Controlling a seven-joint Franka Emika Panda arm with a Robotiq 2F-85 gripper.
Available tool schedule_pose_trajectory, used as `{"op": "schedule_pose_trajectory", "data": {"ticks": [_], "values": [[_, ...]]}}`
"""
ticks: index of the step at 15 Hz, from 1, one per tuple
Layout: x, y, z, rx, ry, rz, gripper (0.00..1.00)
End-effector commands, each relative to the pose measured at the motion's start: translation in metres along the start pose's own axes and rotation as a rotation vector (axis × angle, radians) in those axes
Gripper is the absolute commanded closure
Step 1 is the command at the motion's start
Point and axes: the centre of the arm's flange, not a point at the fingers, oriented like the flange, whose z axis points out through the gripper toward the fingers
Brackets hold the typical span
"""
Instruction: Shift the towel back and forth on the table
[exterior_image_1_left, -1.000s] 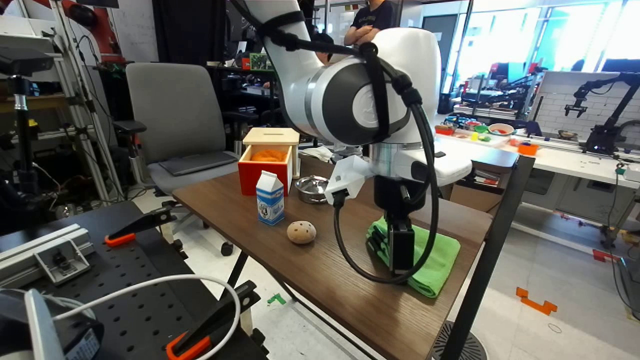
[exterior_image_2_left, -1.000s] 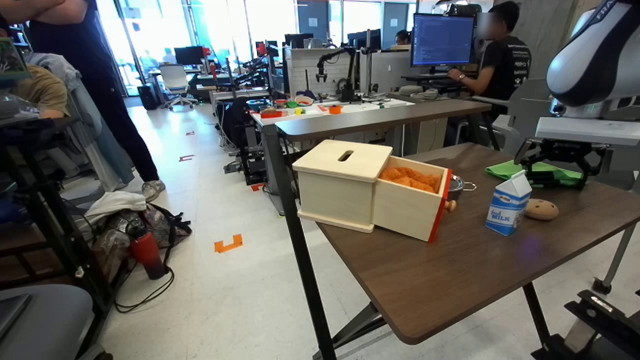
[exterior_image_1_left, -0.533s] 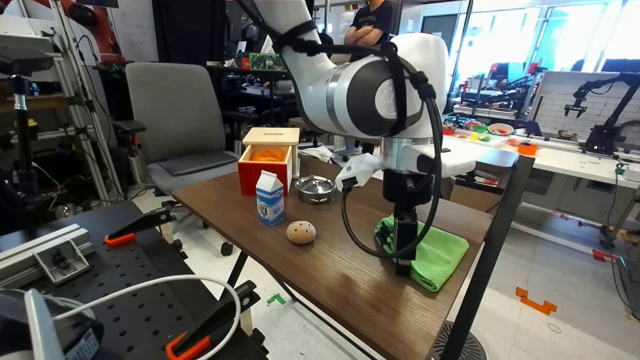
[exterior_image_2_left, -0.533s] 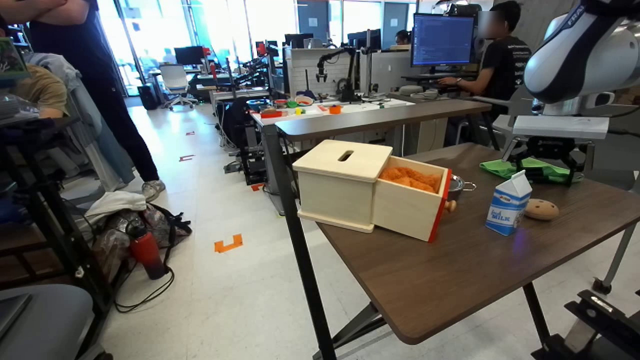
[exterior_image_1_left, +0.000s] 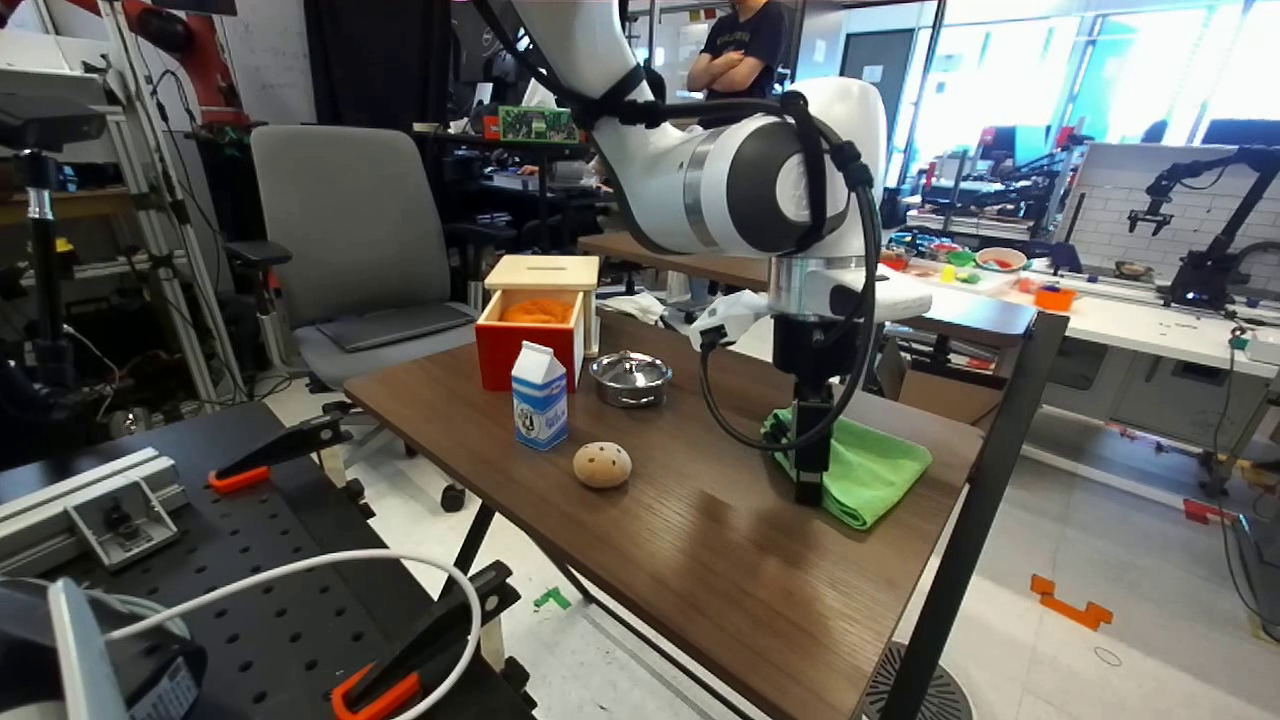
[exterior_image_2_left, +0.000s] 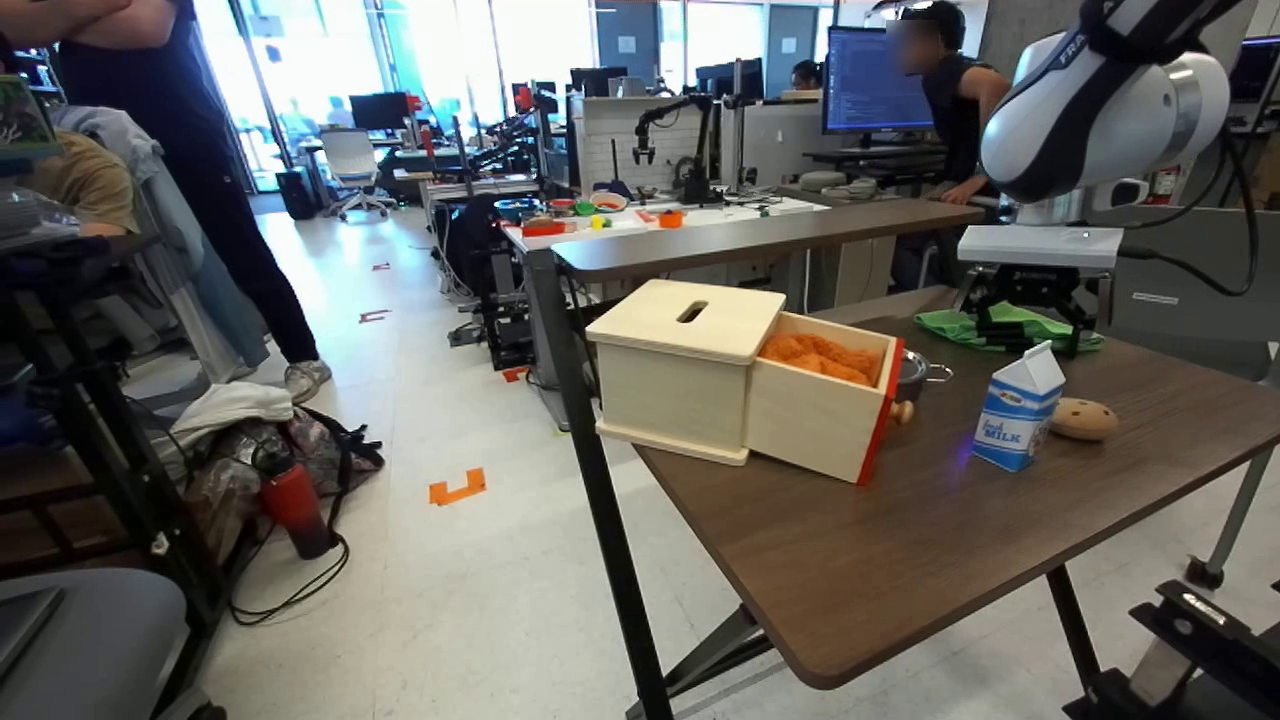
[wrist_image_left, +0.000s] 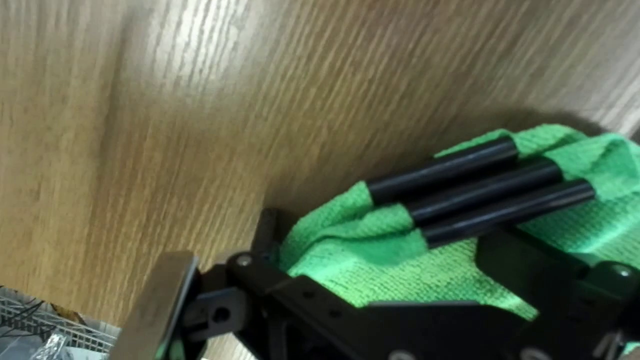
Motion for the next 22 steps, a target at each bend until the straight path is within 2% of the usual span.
{"op": "schedule_pose_trajectory", "data": {"ticks": [1, 7, 12, 17, 19, 22], "values": [[-0.006, -0.015, 0.005, -0.007, 0.001, -0.038, 0.00], [-0.032, 0.034, 0.009, -0.041, -0.006, -0.250, 0.00], [-0.052, 0.093, 0.006, -0.073, -0.039, -0.443, 0.00], [-0.073, 0.152, 0.008, -0.120, -0.083, -0.572, 0.00], [-0.077, 0.158, 0.012, -0.133, -0.084, -0.582, 0.00], [-0.073, 0.138, 0.010, -0.119, -0.076, -0.543, 0.00]]}}
